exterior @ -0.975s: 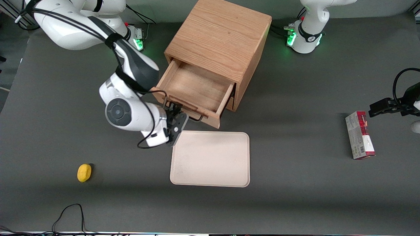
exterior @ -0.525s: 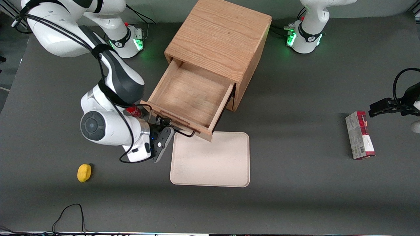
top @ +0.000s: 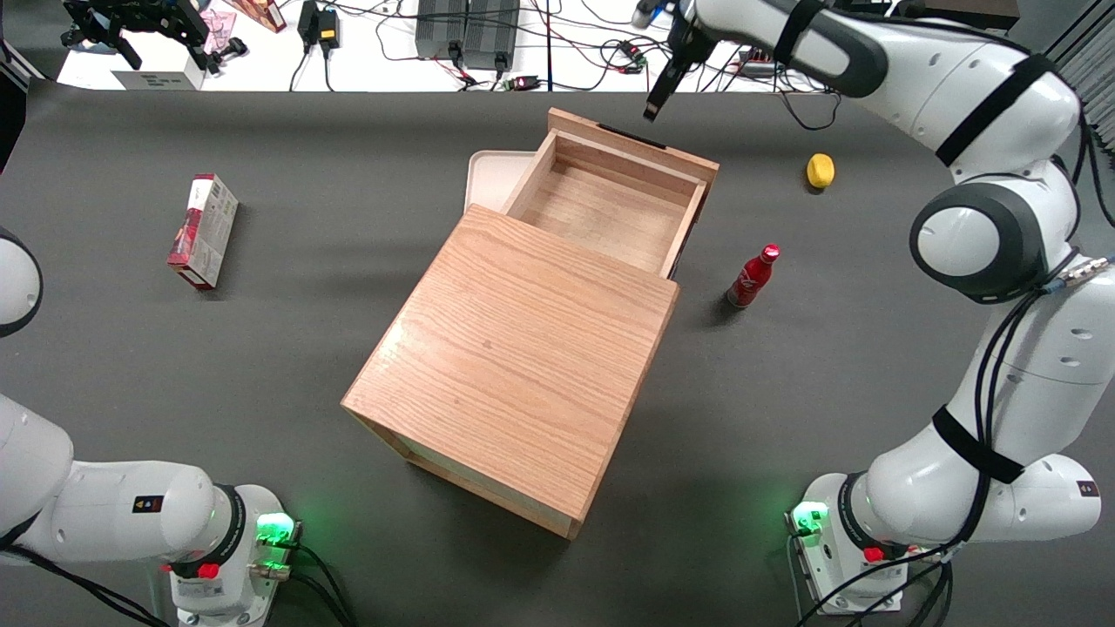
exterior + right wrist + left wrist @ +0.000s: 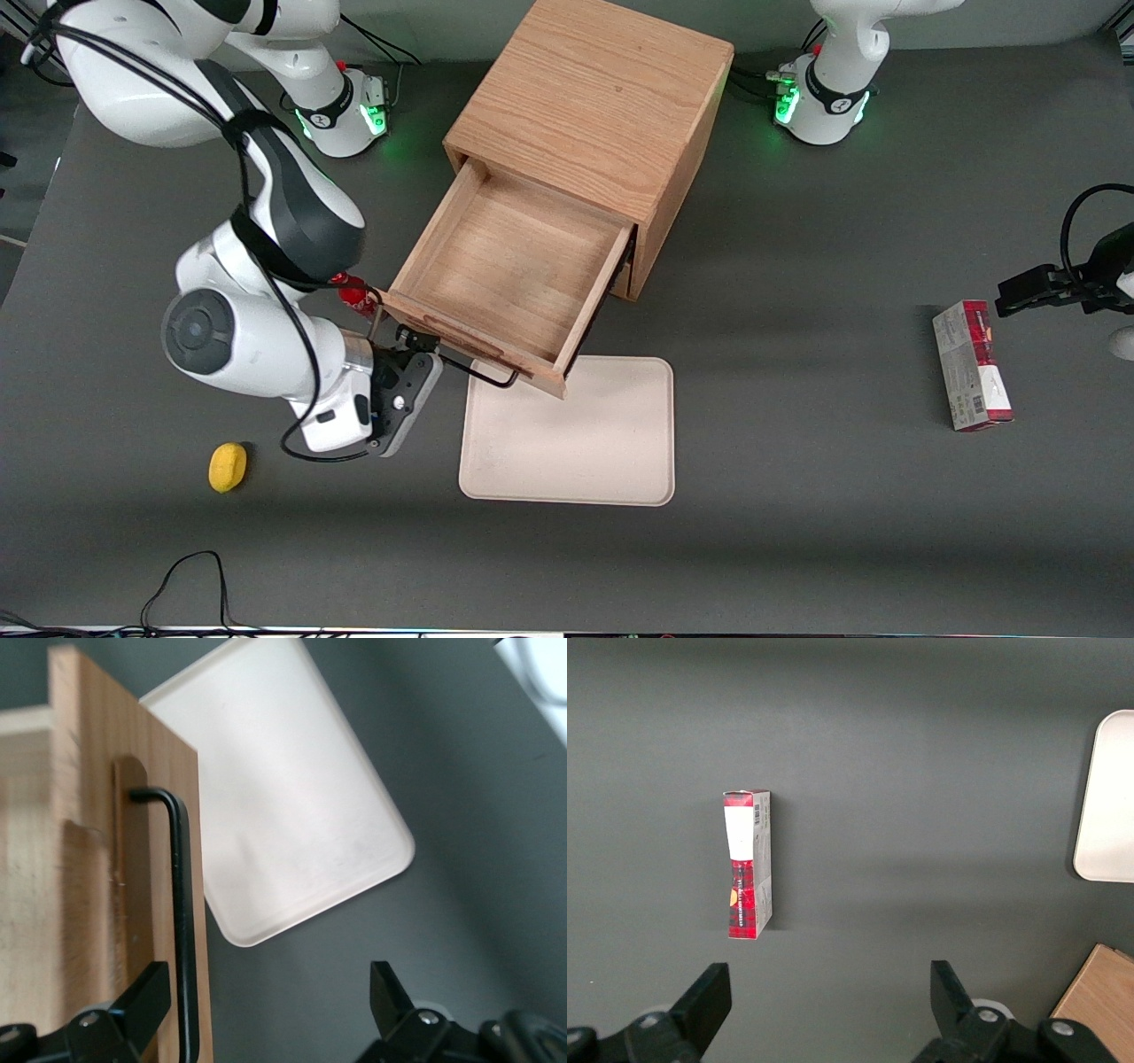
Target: Open upper drawer
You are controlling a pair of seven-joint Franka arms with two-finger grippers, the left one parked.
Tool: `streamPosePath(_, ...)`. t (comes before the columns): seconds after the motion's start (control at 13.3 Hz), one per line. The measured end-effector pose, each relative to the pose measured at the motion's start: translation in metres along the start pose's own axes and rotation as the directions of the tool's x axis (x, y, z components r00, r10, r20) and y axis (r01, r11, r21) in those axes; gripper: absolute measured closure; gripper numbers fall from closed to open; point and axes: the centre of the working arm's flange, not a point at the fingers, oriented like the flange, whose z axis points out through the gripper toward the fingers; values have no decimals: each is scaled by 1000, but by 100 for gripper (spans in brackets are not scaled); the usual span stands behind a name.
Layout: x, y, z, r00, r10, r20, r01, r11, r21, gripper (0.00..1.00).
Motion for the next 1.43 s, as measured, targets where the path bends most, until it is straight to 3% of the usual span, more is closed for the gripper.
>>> streamPosePath(0.22,-14,14,-67,992,112,-64,-118,988,-98,0)
streamPosePath(0.3,-23,15,-85,985,164,-60,-170,979,-117,0)
streamPosePath(0.45,-53,12,-118,947,321,-2,-319,940,-120,0)
streamPosePath(0.67,-106,-2,-154,833,552,31,-541,825,-162,0)
streamPosePath(0.9,-186,-24,-167,648,761,29,-749,643,-159,0)
streamPosePath(0.97,-214,-34,-170,607,794,28,-780,603,-169,0)
streamPosePath(1.2,-262,-75,-175,510,860,3,-841,500,-209,0)
streamPosePath(1.43,-265,-80,-172,494,869,-21,-850,479,-220,0)
